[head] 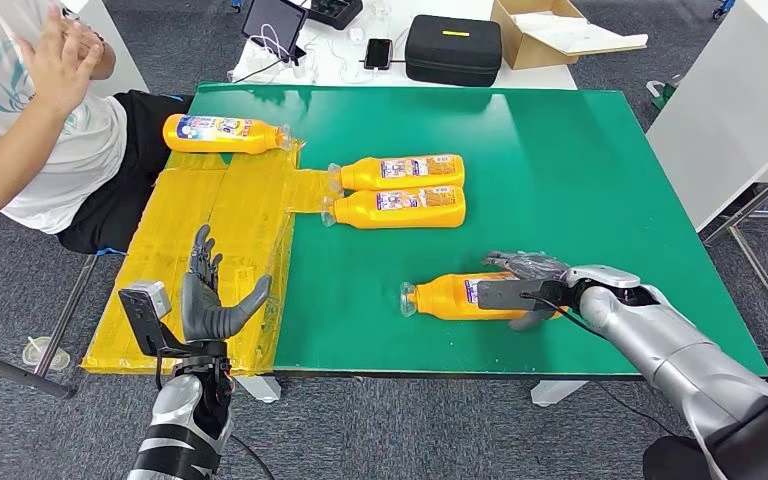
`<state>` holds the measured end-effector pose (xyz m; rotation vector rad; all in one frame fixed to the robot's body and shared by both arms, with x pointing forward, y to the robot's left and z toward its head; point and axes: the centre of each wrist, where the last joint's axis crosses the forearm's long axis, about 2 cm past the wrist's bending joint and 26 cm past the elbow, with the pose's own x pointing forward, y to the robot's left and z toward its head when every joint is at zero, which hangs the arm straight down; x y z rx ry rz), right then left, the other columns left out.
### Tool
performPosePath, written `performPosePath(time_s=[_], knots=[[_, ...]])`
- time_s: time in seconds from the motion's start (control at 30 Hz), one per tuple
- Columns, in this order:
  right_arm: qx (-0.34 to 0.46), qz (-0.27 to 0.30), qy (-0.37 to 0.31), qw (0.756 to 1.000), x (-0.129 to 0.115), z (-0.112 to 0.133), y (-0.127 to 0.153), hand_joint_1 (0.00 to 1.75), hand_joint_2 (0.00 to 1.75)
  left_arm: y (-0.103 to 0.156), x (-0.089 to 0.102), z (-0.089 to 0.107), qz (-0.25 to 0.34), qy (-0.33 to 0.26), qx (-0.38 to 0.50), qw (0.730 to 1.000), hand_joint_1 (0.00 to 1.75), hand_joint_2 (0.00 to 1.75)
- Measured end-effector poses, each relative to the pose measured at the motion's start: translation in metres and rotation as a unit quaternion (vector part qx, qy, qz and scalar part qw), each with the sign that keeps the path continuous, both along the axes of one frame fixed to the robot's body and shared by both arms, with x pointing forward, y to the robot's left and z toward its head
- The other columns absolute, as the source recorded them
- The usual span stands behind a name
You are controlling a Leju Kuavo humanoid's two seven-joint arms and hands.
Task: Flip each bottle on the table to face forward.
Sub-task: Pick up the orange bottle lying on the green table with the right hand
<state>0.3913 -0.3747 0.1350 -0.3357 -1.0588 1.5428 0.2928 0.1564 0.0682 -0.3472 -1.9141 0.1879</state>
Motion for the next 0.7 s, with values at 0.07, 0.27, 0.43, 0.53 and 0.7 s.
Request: performPosePath(time_s=[0.07, 0.27, 0.43, 0.53, 0.7], knots=[[-0.002, -0.001, 0.006, 1.0, 0.0, 0.0, 0.0, 0.0, 1.75, 0.0, 0.0, 0.0, 0.0, 0.0, 0.0, 1.0, 0.0, 1.75], [-0.025, 0.0, 0.028, 0.999, 0.0, 0.0, -0.001, 0.0, 1.75, 0.0, 0.0, 0.0, 0.0, 0.001, -0.001, 1.0, 0.0, 1.75], [-0.043, 0.003, 0.046, 0.998, 0.001, 0.0, -0.002, 1.58, 1.75, -0.001, -0.001, -0.002, -0.002, 0.005, -0.002, 1.0, 0.0, 1.75], [-0.044, 0.001, 0.056, 0.997, 0.001, 0.002, -0.006, 1.61, 1.75, -0.001, -0.001, -0.003, -0.003, 0.007, -0.002, 1.0, 0.0, 1.75], [-0.048, -0.002, 0.061, 0.997, 0.002, 0.005, -0.012, 1.75, 1.75, -0.001, -0.002, -0.004, -0.003, 0.008, -0.002, 1.0, 0.0, 1.75]])
